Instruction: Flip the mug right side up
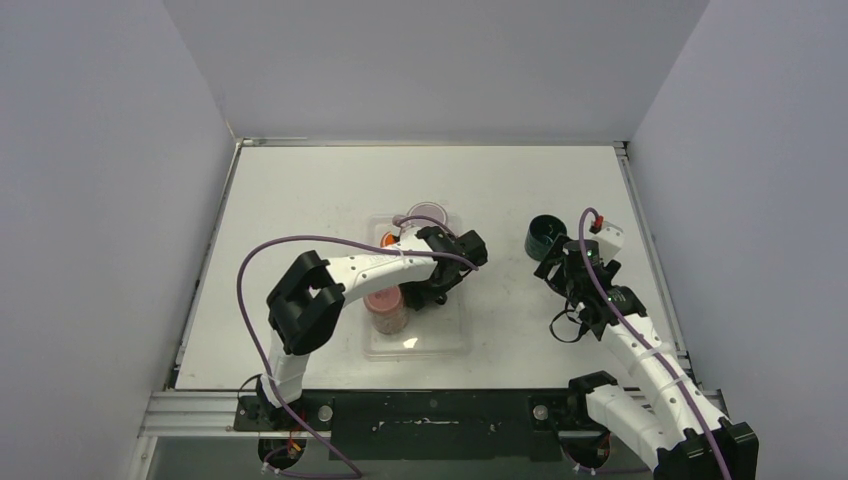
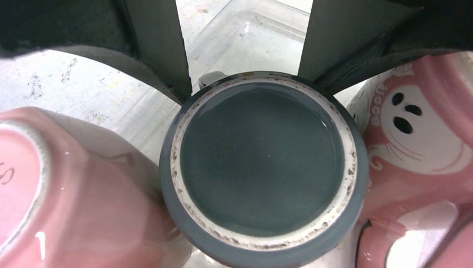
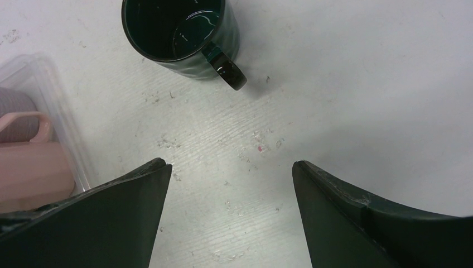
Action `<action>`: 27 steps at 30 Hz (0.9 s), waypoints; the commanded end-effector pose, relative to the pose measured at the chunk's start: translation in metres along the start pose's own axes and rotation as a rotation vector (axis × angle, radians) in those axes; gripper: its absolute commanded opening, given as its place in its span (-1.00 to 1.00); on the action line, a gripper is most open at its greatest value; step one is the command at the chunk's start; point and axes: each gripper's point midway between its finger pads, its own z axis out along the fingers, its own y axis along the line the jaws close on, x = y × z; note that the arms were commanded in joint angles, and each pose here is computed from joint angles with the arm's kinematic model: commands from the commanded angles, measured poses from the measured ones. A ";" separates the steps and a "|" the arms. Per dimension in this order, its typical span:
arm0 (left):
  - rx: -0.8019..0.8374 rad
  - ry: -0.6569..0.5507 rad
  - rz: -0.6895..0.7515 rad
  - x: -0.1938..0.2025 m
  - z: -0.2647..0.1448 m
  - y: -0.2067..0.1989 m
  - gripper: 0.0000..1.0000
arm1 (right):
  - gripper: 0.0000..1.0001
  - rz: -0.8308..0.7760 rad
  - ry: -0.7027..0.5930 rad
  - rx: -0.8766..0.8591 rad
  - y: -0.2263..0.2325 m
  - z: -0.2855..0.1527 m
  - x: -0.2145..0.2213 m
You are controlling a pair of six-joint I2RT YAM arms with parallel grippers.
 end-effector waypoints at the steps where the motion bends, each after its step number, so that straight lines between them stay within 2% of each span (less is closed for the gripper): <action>1: -0.031 -0.110 -0.077 -0.027 -0.007 0.002 0.35 | 0.64 -0.028 -0.004 -0.012 0.000 -0.002 -0.002; 5: -0.022 -0.125 -0.083 -0.025 -0.006 -0.003 0.26 | 0.64 -0.043 -0.004 -0.024 0.000 -0.002 -0.001; 16: 0.001 -0.100 -0.025 -0.007 -0.005 -0.007 -0.44 | 0.64 -0.029 -0.001 -0.051 0.004 -0.003 0.001; 22: 0.034 -0.047 -0.004 0.005 -0.003 -0.008 -0.79 | 0.63 -0.017 -0.006 -0.048 0.005 -0.002 0.000; 27: 0.040 -0.051 0.010 0.003 -0.003 -0.005 -0.87 | 0.63 -0.021 -0.017 -0.036 0.004 -0.001 -0.004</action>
